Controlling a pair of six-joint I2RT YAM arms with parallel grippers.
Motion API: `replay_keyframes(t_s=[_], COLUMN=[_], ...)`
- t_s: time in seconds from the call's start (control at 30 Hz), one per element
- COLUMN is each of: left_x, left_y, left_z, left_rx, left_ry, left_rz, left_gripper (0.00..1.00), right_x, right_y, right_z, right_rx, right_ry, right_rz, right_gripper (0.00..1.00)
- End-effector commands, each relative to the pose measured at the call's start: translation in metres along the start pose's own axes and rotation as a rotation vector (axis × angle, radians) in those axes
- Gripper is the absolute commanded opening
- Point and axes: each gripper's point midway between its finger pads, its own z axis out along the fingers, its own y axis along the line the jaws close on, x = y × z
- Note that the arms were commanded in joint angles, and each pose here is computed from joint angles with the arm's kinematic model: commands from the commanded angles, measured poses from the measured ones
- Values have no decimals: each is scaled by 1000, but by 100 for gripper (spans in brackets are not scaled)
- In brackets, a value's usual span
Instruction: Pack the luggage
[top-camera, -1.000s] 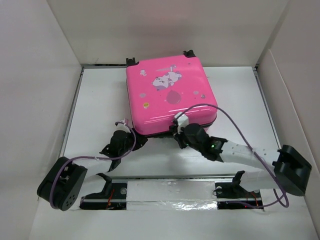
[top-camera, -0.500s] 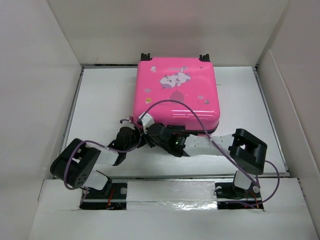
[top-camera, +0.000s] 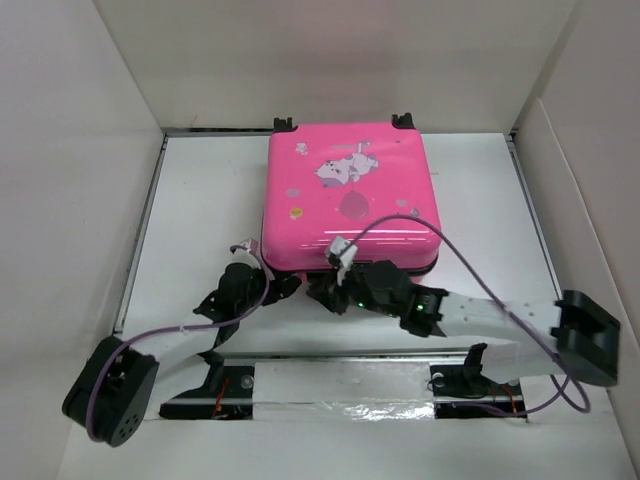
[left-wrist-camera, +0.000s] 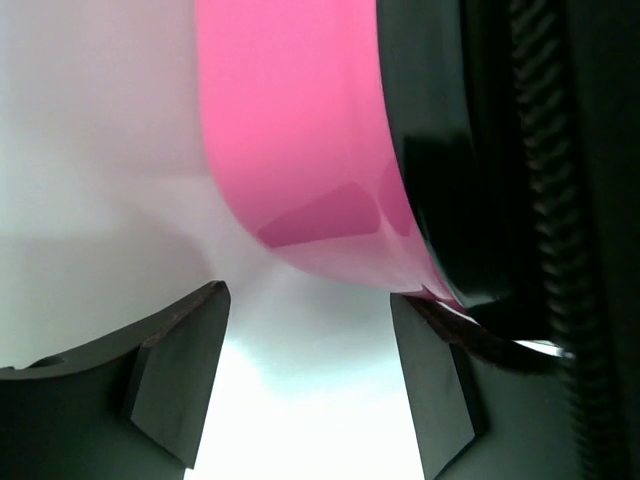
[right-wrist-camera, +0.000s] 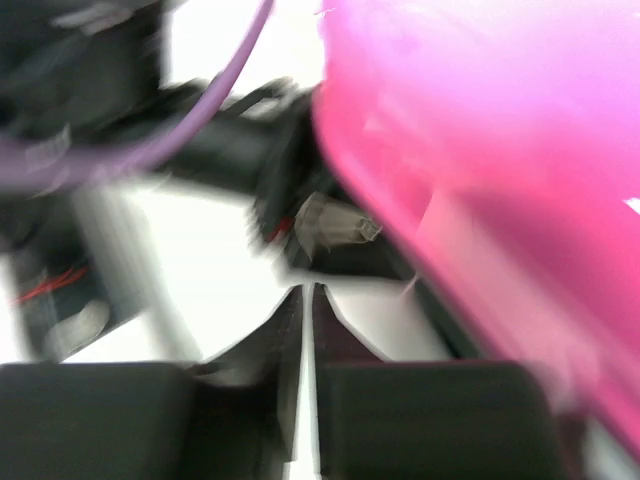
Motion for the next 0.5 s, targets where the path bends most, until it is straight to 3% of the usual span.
replay_keyframes(t_s=[0.0,0.03,0.07,0.17,0.2,0.23,0.37,0.4,0.47], left_x=[-90,-99,-99,-105,-102,-107,-116,-114,-112], left_y=[-35,-35,-34,-27,-21,-18,-19,-15,-2], left_z=[-21,-31,-34,-43,-43,-45,-48,-46,-42], left_rx=[82,83,80,44,13,-1,-11,-30,-89], left_ry=[-367,-414,-423,-457,-444,-458,-473,-466,-448], left_rz=[-24,-30,-30,-32,-26,-27,-11,-11,-8], left_gripper=[63,62,60,55,54,53,48,48,46], right_x=[-2,5,2,-17,-23,-43,-95,-107,-109], right_y=[41,31,18,-4,-14,-23,-92,-137,-179], right_z=[-50,-57,-63,-86,-92,-101,-132,-151,-170], right_rx=[-205,-167,-111,-12,31,71,346,524,679], right_ry=[1,26,19,0,-8,-70,-215,-275,-305], right_rz=[50,51,52,52,51,48,82,111,154], right_gripper=[31,46,70,84,84,81,0,0,0])
